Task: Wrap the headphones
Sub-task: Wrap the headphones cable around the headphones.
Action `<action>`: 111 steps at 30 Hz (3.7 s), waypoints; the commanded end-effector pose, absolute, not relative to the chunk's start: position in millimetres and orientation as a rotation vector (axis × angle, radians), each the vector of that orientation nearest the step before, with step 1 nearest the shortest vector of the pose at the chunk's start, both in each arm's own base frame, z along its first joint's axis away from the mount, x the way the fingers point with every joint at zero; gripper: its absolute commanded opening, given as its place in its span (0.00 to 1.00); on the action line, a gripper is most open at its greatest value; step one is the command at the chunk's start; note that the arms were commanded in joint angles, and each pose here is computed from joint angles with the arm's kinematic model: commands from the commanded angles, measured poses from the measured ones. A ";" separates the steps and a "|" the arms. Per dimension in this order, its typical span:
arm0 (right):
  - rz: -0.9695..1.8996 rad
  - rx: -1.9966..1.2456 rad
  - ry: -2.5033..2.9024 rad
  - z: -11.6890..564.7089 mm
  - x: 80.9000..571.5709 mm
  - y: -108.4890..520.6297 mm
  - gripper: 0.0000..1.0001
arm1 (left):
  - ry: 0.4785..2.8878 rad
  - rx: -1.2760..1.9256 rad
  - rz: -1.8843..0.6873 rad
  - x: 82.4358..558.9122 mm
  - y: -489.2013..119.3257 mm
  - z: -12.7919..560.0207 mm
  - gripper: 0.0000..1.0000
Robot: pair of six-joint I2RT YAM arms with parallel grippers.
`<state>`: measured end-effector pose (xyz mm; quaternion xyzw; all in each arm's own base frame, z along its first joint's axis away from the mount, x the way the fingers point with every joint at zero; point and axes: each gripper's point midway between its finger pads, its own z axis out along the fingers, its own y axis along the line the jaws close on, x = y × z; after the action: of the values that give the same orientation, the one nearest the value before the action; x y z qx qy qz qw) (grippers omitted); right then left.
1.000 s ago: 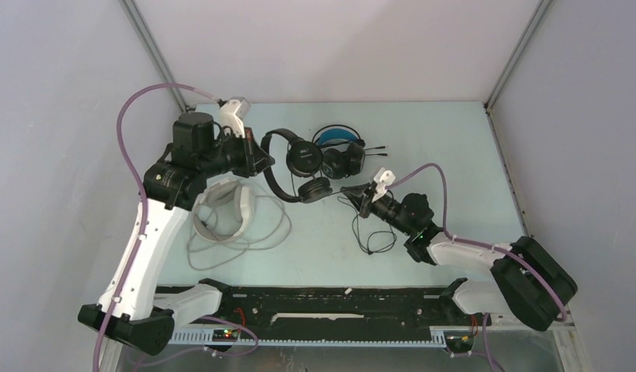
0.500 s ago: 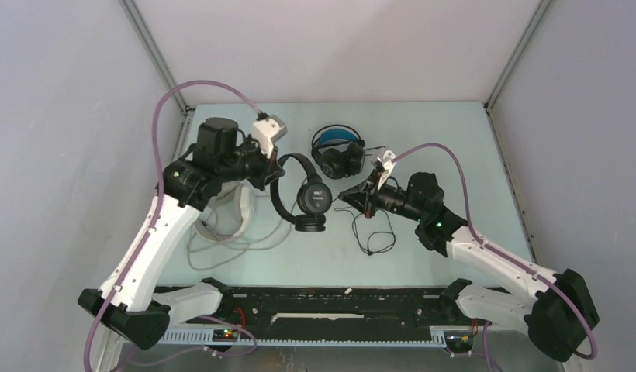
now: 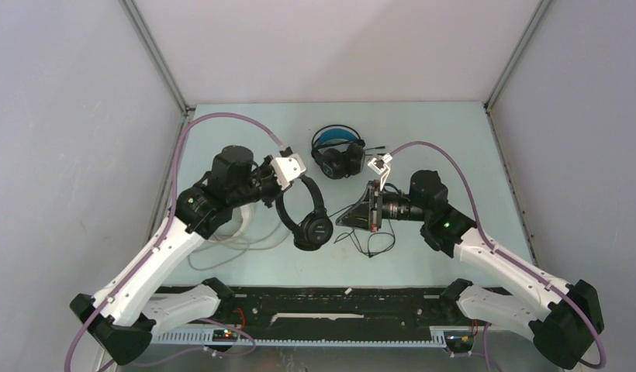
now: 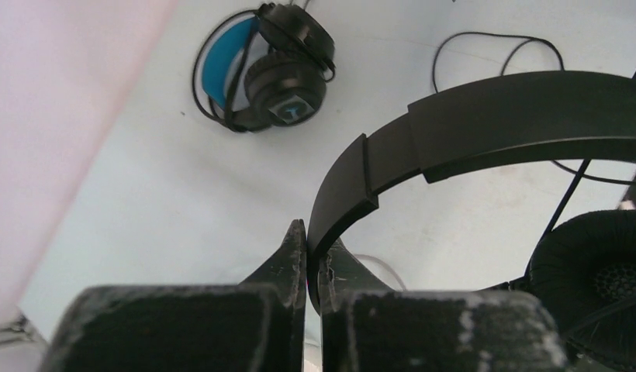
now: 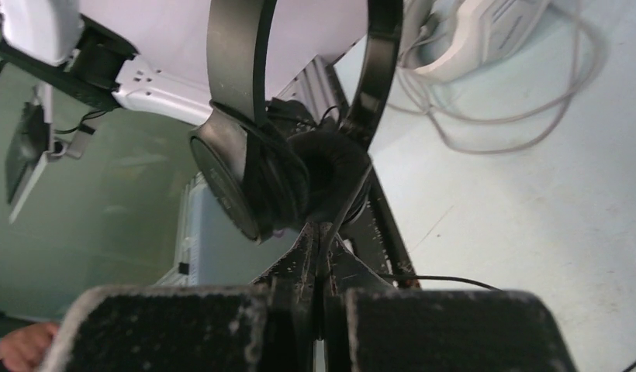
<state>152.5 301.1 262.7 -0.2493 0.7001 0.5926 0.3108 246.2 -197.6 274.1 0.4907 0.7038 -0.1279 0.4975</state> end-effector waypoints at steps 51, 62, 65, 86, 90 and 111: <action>1.747 -0.723 1.715 371.8 165.1 389.7 0.04 | 1.966 0.651 -0.161 291.5 -176.7 287.3 0.00; 1.703 -0.762 1.752 362.6 161.3 399.1 0.11 | 1.992 0.540 -0.183 288.4 -171.6 297.3 0.00; 1.690 -0.762 1.744 362.4 162.4 403.2 0.12 | 2.007 0.499 -0.198 287.8 -171.6 299.2 0.00; 1.123 -0.822 1.766 329.9 186.1 412.2 0.13 | 2.011 0.085 -0.322 291.4 -155.6 328.2 0.00; 0.971 -0.770 1.733 325.4 195.6 399.0 0.12 | 1.969 -0.032 -0.336 293.4 -142.8 339.0 0.00; 0.876 -0.813 1.387 289.3 162.7 364.0 0.29 | 1.910 -0.106 -0.541 275.5 -147.3 376.2 0.00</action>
<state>167.5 370.5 259.1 -0.3621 0.6610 0.3605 0.5495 279.7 -143.0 316.5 -0.0295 0.8516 -0.1687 0.4954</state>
